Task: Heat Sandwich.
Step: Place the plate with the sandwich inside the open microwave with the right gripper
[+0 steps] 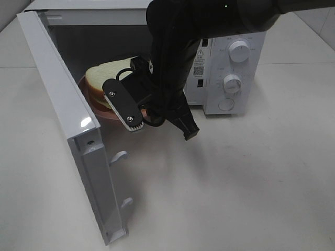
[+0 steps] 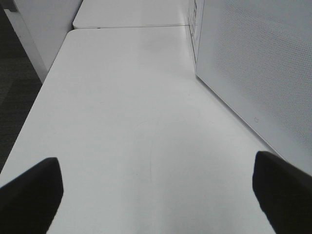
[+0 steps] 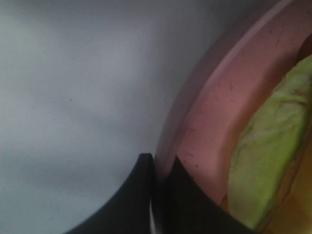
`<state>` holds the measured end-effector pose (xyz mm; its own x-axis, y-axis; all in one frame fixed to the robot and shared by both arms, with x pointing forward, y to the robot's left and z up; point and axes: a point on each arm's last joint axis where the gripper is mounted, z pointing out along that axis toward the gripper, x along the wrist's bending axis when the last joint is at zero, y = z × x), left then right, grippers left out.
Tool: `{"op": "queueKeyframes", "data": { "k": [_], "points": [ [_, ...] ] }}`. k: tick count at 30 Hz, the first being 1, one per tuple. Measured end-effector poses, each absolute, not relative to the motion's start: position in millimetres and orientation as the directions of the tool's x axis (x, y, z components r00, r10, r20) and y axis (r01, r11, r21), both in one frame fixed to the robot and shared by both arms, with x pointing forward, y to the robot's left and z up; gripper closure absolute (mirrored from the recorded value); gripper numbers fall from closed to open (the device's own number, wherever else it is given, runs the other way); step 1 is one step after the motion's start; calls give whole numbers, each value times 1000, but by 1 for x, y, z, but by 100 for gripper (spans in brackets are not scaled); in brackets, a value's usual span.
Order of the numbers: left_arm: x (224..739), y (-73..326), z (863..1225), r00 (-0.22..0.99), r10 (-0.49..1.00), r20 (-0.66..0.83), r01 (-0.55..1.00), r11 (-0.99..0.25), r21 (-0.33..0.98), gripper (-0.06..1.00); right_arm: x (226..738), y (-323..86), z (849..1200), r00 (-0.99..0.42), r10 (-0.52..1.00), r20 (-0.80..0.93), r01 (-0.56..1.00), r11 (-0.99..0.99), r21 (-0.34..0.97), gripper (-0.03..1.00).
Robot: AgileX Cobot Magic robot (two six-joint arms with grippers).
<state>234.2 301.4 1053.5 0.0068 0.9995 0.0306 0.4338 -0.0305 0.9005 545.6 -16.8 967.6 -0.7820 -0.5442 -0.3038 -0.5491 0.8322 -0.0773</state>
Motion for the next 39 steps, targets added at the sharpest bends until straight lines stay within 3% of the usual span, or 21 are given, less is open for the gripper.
{"op": "queueKeyframes", "data": {
  "k": [39],
  "points": [
    [234,301,1054,7,1000,31,434,-31,900,-5,615,15,954,-867,-350,-355,-352,934,-61,92]
  ]
}}
